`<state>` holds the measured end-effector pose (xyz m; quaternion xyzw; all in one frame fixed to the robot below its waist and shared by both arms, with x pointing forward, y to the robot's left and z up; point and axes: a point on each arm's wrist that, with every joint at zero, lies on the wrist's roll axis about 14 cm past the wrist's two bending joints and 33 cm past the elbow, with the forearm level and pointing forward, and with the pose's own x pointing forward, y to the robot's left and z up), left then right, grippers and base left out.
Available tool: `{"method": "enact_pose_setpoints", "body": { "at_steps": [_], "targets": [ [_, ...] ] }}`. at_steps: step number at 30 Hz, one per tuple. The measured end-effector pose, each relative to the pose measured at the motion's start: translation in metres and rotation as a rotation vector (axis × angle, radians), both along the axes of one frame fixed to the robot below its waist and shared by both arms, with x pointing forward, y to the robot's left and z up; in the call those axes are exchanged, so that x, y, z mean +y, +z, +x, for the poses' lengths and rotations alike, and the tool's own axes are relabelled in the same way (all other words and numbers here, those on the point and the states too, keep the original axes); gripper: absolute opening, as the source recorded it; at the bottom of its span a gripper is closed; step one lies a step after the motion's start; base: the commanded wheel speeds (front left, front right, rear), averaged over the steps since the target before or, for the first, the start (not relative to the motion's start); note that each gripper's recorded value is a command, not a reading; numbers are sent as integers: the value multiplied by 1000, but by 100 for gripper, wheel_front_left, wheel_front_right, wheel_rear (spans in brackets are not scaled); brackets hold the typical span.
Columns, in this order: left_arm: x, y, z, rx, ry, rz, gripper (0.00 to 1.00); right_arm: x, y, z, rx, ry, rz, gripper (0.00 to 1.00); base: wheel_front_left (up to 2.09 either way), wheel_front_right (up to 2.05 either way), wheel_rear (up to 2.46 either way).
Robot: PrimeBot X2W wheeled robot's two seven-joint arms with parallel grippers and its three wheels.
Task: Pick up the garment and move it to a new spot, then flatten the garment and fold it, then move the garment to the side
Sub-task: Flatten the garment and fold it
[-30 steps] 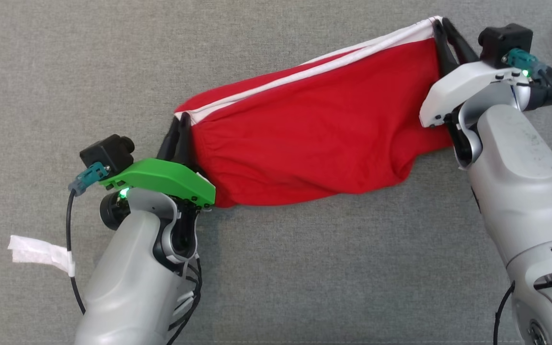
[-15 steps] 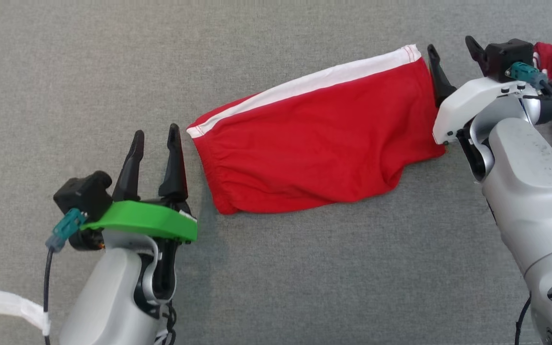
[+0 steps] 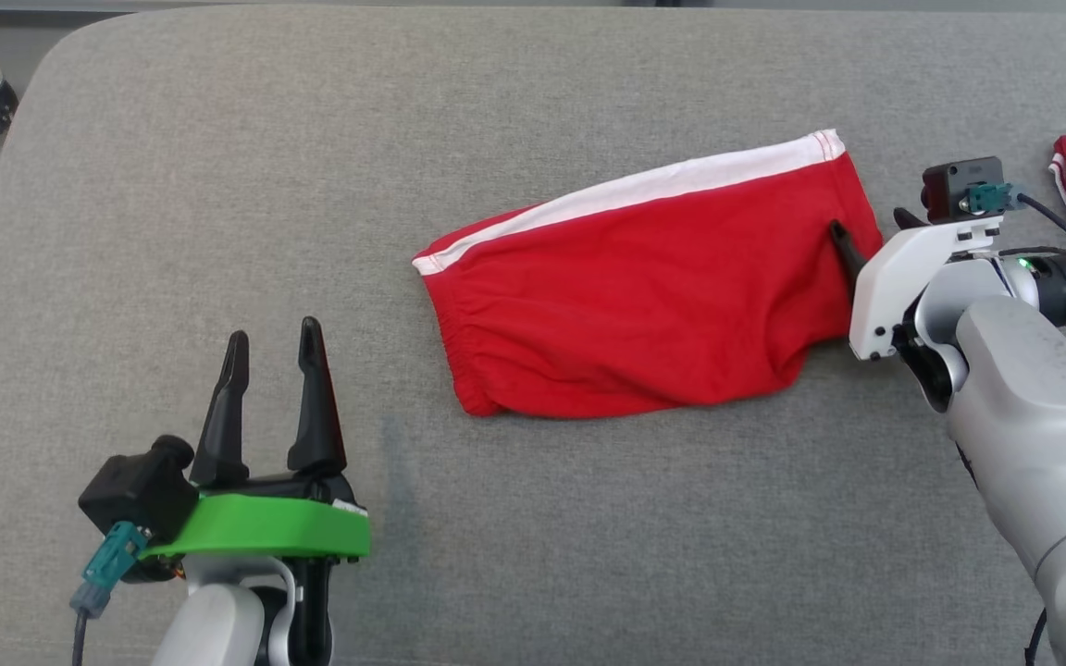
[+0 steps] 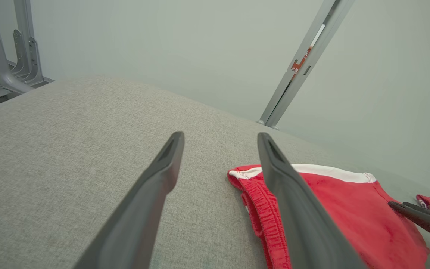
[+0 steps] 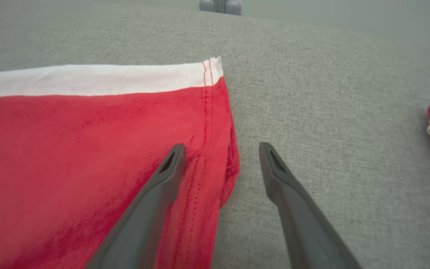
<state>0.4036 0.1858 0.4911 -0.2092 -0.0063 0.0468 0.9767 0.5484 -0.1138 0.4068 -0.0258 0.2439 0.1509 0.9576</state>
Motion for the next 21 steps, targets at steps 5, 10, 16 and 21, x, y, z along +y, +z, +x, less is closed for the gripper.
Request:
{"method": "enact_pose_setpoints", "body": {
  "at_steps": [5,10,16,21],
  "targets": [
    [11,-5,-16,23,42,5,100,1,-20,-11,114,5,-21,100,0,0,0],
    [19,-3,-25,20,67,10,100,4,-22,-16,148,11,-24,53,0,0,0],
    [16,-2,-28,17,57,16,100,9,-18,-22,139,8,8,0,0,0,0],
    [3,2,-25,4,13,19,100,-4,-8,-26,92,-39,56,0,0,0,0]
  ]
}}
